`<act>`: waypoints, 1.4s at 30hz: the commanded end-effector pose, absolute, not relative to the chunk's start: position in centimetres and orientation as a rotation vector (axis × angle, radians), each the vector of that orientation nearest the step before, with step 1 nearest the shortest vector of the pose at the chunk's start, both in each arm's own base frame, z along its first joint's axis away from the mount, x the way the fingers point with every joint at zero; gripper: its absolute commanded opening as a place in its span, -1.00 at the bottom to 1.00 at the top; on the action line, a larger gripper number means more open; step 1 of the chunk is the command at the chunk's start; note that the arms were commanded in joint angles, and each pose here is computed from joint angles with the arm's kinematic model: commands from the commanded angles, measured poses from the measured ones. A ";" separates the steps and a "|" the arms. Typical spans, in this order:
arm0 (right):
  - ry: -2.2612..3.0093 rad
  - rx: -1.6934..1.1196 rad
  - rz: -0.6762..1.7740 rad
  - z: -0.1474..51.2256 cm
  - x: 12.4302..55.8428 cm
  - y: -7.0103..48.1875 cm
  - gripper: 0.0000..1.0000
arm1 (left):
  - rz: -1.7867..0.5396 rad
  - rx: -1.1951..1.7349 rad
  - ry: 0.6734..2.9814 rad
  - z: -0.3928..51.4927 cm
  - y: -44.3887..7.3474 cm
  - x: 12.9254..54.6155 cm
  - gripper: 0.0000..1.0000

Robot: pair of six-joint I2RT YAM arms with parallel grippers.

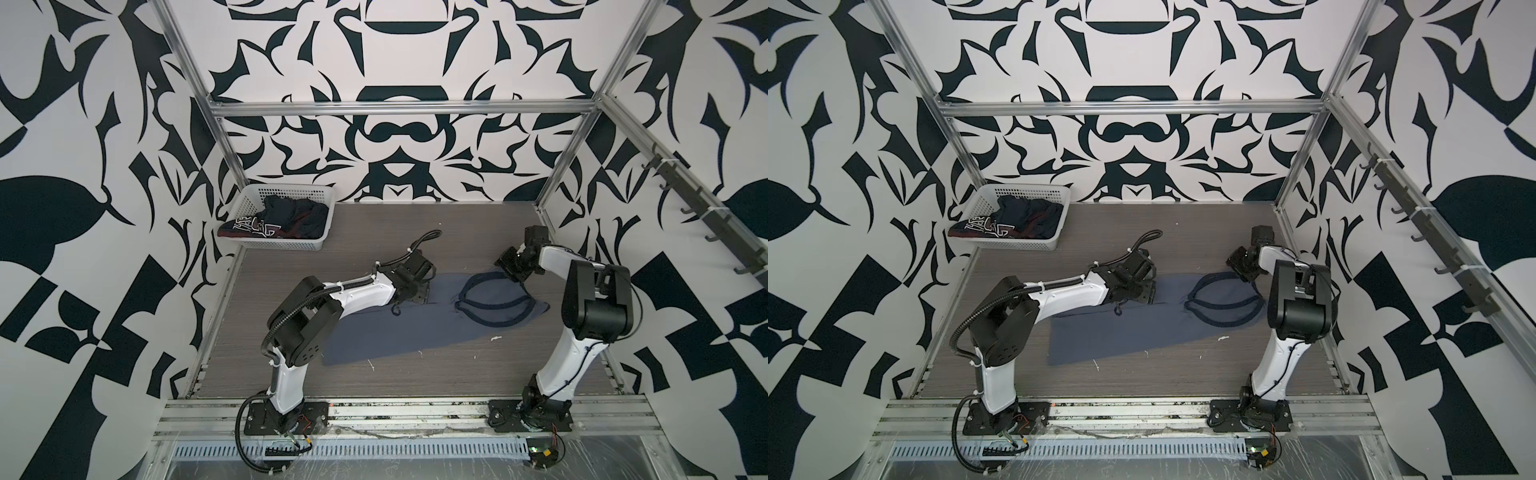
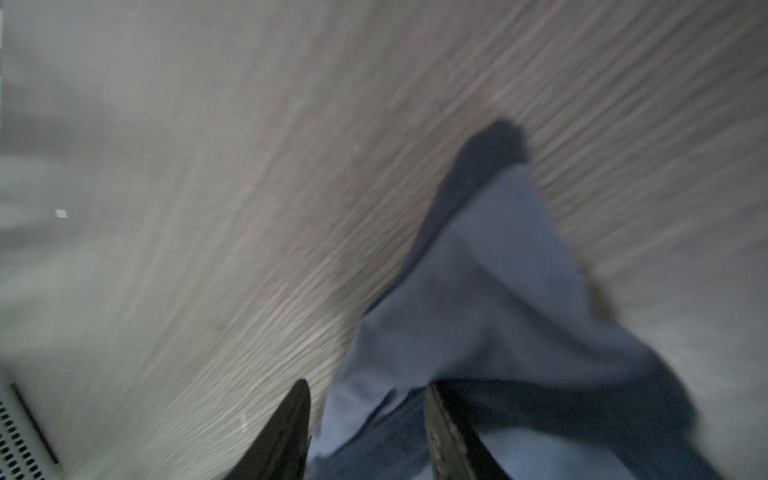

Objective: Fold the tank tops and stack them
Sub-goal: 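Drag the tank top diagonally with the left gripper while the right holds the strap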

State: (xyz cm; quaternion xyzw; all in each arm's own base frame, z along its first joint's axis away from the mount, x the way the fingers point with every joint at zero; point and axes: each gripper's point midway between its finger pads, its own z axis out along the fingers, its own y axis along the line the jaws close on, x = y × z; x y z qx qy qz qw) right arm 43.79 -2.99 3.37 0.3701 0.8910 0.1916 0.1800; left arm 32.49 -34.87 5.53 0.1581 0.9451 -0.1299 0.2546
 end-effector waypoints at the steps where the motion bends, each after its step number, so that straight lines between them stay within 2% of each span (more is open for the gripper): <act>1: 2.528 1.040 0.524 3.2 44.6 -3.6 -0.02 | -0.296 0.349 2.608 4.3 -32.8 32.4 0.41; 11: 2.631 1.120 0.379 -0.8 45.0 -4.5 -0.05 | -0.155 0.071 2.684 0.5 -25.8 31.1 0.45; 19: 2.649 0.947 0.484 -1.3 51.2 0.6 -0.06 | -0.152 -0.018 2.696 0.0 -24.1 30.0 0.48; 27: 2.639 0.767 0.571 0.4 58.0 6.1 -0.05 | -0.257 -0.083 2.740 0.8 -25.6 28.5 0.50; 31: 2.580 0.679 0.579 5.2 59.8 6.2 0.03 | -0.268 -0.017 2.714 4.4 -26.0 27.9 0.60; 34: 2.549 0.593 0.560 9.7 59.5 6.1 0.19 | -0.283 0.017 2.684 7.0 -25.4 27.8 0.67; 37: 2.545 0.530 0.517 12.8 57.5 6.1 0.42 | -0.271 0.038 2.668 8.7 -24.3 27.9 0.68; 42: 2.608 0.531 0.450 13.4 50.8 6.2 0.47 | -0.223 0.026 2.700 8.0 -20.9 27.9 0.68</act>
